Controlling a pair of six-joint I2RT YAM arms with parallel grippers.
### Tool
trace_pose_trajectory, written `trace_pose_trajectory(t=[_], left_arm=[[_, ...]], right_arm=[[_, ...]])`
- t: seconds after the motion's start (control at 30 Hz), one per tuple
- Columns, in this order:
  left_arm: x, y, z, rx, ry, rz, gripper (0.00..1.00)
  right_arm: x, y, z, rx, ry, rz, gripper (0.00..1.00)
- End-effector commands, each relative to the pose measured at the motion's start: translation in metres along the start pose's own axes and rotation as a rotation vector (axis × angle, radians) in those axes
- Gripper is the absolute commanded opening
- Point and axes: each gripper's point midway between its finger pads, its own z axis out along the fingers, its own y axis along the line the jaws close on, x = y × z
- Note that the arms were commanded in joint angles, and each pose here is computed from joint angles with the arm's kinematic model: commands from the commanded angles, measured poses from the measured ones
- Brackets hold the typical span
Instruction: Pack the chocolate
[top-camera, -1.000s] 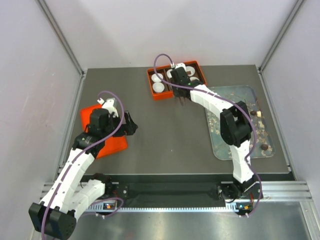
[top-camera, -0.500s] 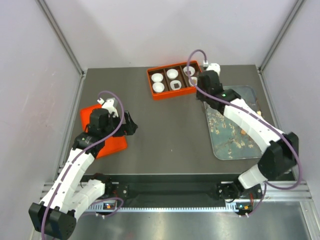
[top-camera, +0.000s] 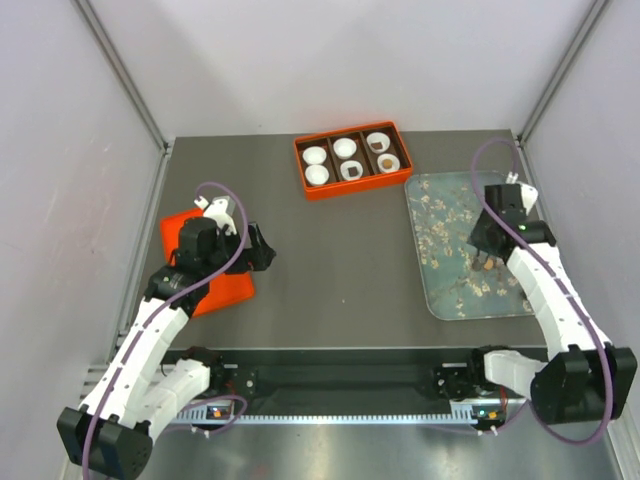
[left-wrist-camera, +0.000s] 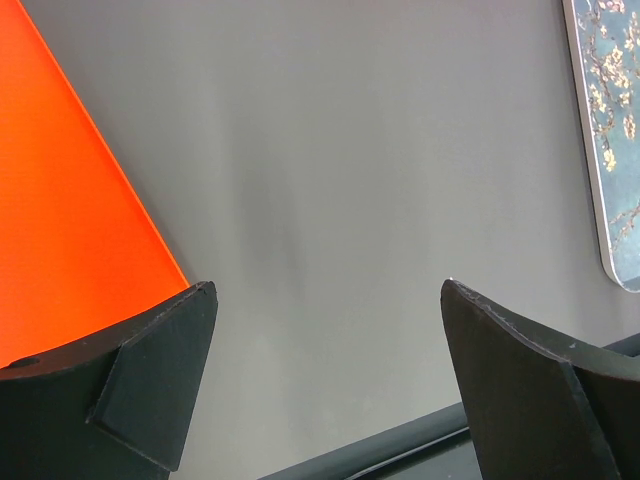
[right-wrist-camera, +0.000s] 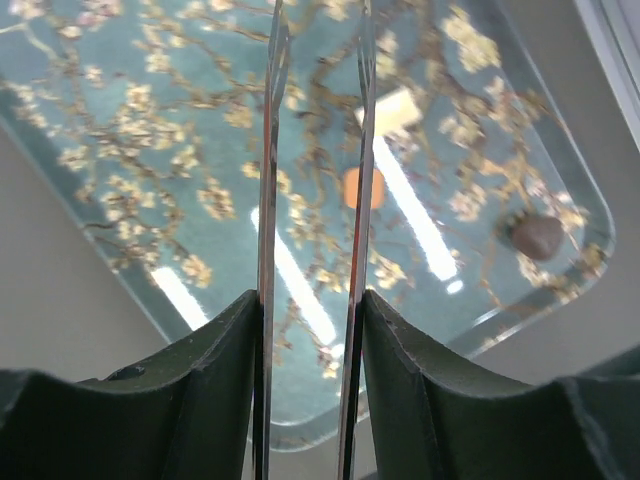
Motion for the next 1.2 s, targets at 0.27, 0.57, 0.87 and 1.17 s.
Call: trace_pose_trajectory(t=[0.27,0.57,0.87,1.17], left_arm=[[-0.007,-0.007,-0.003,0.037,-0.034,0.019,0.98],[-0.007,-0.007,-0.002,0.036,-0.032,0.018,0.98],[-0.007,-0.007,-0.002,0.037,-0.032,0.018,0.98],[-0.006,-0.007,-0.001,0.035,-0.03,0.018,0.98]], right_arm=[[0.017,-0.039,0.001,0.03,0.089,0.177,0.45],[0.025,-0.047,0.011,0.085,0.097,0.286,0.45],[0.024,-0.049,0.018,0.105,0.071,0.311,0.46],[0.026,-0.043,0.03,0.088,0.081,0.324,0.46]])
